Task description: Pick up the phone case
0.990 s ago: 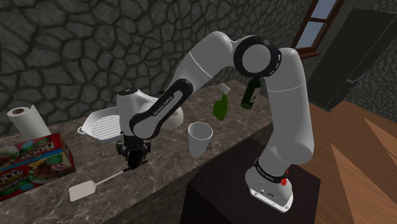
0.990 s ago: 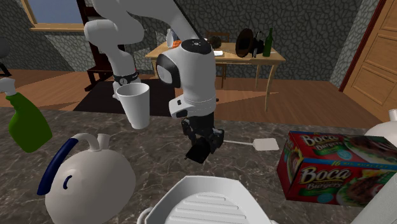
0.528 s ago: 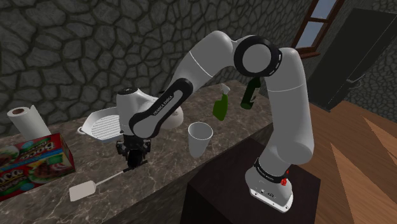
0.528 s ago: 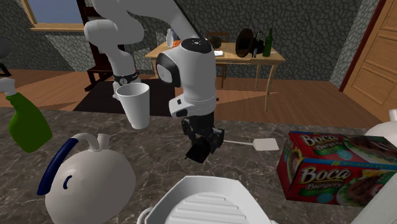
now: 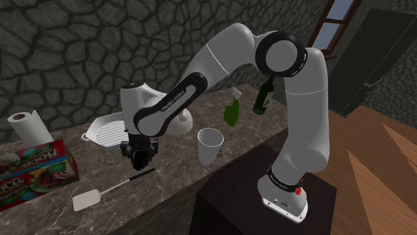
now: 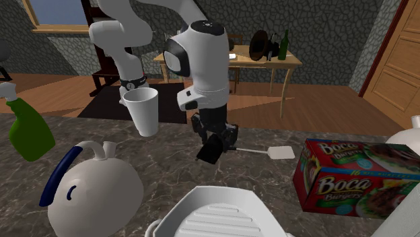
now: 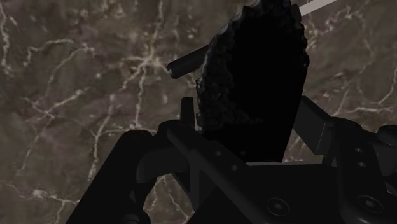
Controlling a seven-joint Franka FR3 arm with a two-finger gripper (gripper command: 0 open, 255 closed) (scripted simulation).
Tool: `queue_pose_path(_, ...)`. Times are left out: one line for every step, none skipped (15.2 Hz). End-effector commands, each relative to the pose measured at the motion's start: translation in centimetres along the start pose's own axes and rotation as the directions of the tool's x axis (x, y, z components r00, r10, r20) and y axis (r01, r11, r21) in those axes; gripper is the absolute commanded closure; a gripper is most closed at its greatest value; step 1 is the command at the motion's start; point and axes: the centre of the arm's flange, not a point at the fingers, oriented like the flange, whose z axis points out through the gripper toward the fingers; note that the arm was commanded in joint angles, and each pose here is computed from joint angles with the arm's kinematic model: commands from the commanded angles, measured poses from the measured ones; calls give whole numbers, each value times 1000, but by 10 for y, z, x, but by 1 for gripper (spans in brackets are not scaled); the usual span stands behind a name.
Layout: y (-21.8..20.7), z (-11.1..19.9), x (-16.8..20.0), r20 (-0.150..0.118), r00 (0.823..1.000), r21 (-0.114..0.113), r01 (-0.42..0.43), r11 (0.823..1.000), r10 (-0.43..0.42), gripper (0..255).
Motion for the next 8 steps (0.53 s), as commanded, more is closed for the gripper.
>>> queue_pose_path(0, -11, -1, 0, 1000, 0, 0, 1000, 0, 255)
queue_pose_path(-1, -16, -1, 0, 1000, 0, 0, 1000, 0, 255)
queue_pose_path(-1, -21, -2, 0, 1000, 0, 0, 1000, 0, 255)
queue_pose_path(-1, -26, -3, 0, 1000, 0, 0, 1000, 0, 255)
queue_pose_path(-1, -32, -3, 0, 1000, 0, 0, 1000, 0, 255)
queue_pose_path(-1, -37, -4, 0, 1000, 0, 0, 1000, 0, 255)
queue_pose_path(-1, -38, -4, 0, 1000, 0, 0, 1000, 0, 255)
queue_pose_path(-1, -38, -4, 0, 1000, 0, 0, 1000, 0, 255)
